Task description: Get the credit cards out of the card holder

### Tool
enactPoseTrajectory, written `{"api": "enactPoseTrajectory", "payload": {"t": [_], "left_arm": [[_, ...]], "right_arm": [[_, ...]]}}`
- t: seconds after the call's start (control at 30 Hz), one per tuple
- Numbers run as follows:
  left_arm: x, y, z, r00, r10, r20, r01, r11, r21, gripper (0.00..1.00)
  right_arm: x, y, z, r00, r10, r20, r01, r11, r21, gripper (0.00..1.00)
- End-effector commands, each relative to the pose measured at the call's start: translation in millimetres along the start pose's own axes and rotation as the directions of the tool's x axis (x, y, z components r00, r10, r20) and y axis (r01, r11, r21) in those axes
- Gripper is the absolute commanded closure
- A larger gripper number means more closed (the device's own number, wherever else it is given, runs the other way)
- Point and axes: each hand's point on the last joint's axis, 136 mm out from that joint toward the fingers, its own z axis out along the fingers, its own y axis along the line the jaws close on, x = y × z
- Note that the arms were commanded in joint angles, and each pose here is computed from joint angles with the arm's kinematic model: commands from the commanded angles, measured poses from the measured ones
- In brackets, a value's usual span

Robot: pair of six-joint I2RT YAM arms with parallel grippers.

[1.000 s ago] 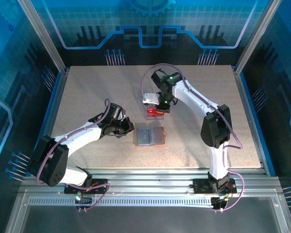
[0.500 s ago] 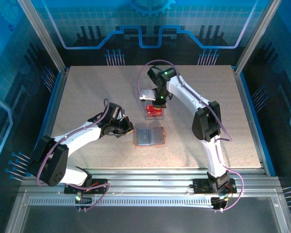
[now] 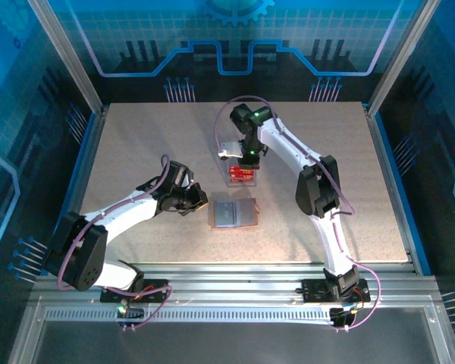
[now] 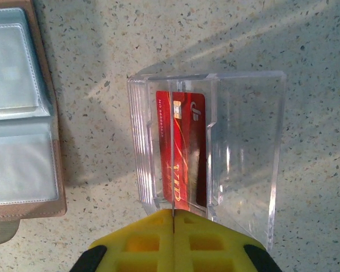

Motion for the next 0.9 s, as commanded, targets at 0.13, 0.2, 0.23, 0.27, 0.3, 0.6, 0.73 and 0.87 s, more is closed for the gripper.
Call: {"api": "enactPoseTrajectory", "payload": {"t": [0.13,0.2,0.23,0.27,0.3,0.6,0.73,0.87], "left_arm": [[3,5,1,1.000,0.000,-0.021,0.000,1.000,0.000,0.94],[3,5,1,1.000,-0.002,-0.022,0.002,1.000,-0.001,0.94],[3,4,1,1.000,-0.001,-0.022,0.001,1.000,0.000,0.94],[4,5,1,1.000,-0.003,-0.023,0.003,1.000,-0.001,0.94],[3,5,1,1.000,-0.002,-0.021,0.002,1.000,-0.001,0.94],[3,6,1,1.000,-0.005,-0.023,0.005,1.000,-0.007,0.94],[4,7,0,1.000,-0.004,-0.023,0.004,1.000,-0.009,0.94],[4,7,1,1.000,-0.003,-0.024,0.003,1.000,-0.009,0.94]], "right_arm": [[16,7,11,0.999,0.009,-0.043,-0.011,0.998,-0.058,0.99],[17,8,13,0.999,0.013,-0.046,-0.016,0.998,-0.065,0.98],[17,8,14,0.999,0.013,-0.046,-0.016,0.997,-0.069,0.98],[18,8,15,0.999,0.016,-0.047,-0.020,0.997,-0.070,0.98],[17,9,15,0.999,0.018,-0.046,-0.021,0.997,-0.072,0.98],[15,12,19,0.999,0.024,-0.035,-0.028,0.995,-0.095,0.94],[17,11,30,0.998,0.036,-0.052,-0.041,0.993,-0.108,0.89],[16,7,26,0.998,0.042,-0.052,-0.047,0.995,-0.090,0.83]]}}
